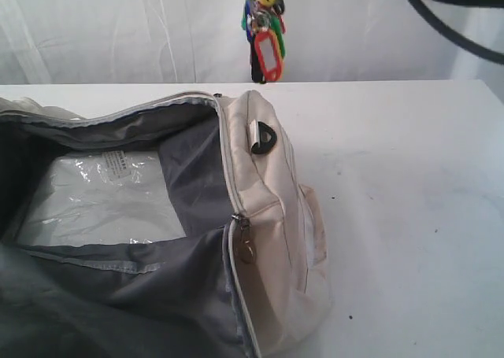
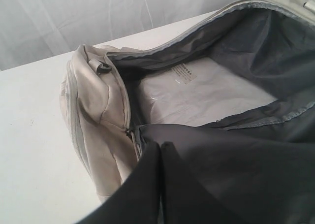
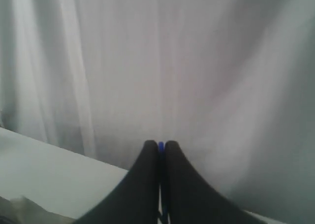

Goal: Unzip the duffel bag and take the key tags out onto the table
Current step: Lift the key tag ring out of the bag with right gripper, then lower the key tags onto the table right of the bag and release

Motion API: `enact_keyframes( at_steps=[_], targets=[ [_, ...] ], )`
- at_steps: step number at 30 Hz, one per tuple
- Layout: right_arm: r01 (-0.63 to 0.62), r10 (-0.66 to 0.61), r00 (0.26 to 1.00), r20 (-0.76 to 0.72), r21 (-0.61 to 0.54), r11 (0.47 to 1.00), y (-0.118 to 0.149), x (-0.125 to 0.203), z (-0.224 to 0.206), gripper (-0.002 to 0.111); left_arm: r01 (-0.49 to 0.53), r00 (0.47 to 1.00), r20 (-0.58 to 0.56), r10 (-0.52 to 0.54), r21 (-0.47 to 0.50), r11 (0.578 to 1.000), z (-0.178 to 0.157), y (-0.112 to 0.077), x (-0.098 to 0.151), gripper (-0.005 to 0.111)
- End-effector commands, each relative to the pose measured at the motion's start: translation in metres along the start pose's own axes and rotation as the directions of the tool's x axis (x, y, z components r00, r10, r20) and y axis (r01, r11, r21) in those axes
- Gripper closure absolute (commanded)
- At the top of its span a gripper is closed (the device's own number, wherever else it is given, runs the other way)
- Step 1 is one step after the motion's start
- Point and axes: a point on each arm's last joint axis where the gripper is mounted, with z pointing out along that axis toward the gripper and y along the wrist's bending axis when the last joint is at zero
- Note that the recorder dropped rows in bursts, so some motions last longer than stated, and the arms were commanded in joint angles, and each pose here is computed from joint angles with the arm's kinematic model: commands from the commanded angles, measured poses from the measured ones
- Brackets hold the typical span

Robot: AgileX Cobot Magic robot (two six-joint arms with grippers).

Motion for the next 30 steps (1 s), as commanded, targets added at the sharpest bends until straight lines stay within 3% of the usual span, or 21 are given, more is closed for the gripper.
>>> enact_keyframes(
  at_steps=[1,13,22,30],
  targets=[
    [0.127,-0.101,0.984,-0.145,0.183,0.975,-0.025,0.025,-0.018,0.108,0.008,1.000,-0.003,-0.008,0.012,1.000,0.000,-0.001,0.002,0.107],
    [0.253,-0.095,0.909,-0.405,0.357,0.899,-0.073,0.099,-0.028,0.108,0.009,0.998,-0.058,-0.007,0.029,1.000,0.000,-0.002,0.007,0.107],
    [0.242,-0.031,0.864,-0.503,0.359,0.901,-0.092,0.144,-0.039,0.108,0.009,0.998,-0.061,-0.007,0.030,1.000,0.000,-0.003,0.007,0.107],
    [0.208,-0.017,0.820,-0.572,0.270,0.940,-0.094,0.180,-0.045,0.108,0.009,0.998,-0.061,-0.007,0.030,1.000,0.000,-0.003,0.007,0.107]
  ],
)
